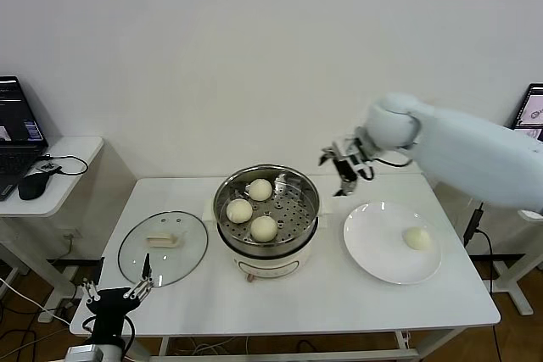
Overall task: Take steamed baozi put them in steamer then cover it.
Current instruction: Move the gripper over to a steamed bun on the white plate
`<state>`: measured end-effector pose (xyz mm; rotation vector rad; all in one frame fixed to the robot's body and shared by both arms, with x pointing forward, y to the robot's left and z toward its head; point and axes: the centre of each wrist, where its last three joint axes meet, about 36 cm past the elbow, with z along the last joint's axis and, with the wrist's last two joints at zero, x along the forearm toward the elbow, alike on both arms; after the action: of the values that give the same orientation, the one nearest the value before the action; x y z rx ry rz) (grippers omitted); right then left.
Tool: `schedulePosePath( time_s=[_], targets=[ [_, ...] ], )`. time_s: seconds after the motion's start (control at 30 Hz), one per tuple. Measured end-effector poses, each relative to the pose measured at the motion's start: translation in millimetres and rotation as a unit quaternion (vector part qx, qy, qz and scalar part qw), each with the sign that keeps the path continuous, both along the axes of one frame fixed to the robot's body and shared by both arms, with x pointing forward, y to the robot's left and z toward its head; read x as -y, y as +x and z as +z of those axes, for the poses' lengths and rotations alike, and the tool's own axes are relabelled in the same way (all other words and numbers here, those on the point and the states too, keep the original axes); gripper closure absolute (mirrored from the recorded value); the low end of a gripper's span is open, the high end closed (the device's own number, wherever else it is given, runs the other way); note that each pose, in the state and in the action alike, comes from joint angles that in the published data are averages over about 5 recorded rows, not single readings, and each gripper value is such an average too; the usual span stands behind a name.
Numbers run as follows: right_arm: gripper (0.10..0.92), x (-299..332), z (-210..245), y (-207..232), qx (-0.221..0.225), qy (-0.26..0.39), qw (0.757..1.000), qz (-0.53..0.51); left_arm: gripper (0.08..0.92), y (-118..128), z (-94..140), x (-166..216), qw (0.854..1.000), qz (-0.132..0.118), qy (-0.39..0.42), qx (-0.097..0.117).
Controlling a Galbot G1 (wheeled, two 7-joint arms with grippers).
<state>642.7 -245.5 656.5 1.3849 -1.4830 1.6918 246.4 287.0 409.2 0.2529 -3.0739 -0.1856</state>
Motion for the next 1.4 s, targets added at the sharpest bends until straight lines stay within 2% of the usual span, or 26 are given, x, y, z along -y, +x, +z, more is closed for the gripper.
schedulePosePath(
  time_s=[0.3,0.67,1.07,1.4],
  targets=[
    [0.199,89,-44,-11,-0.039,-0.014,0.992,-0.119,0.177,-1,-3,-1,1.0,-0.003,0.007,-0.008],
    [0.199,160,-107,-16,-0.066,-0.046,0.971,-0.227,0.177,-6,-11,-5,1.0,0.003,0.015,-0.024],
    [0.199,188,-167,-12,-0.08,-0.071,0.95,-0.292,0.177,-10,-15,-8,0.999,0.007,0.018,-0.032],
    [0.199,191,-191,-5,-0.082,-0.072,0.942,-0.316,0.177,-7,-17,-6,0.999,0.006,0.014,-0.03]
  ],
)
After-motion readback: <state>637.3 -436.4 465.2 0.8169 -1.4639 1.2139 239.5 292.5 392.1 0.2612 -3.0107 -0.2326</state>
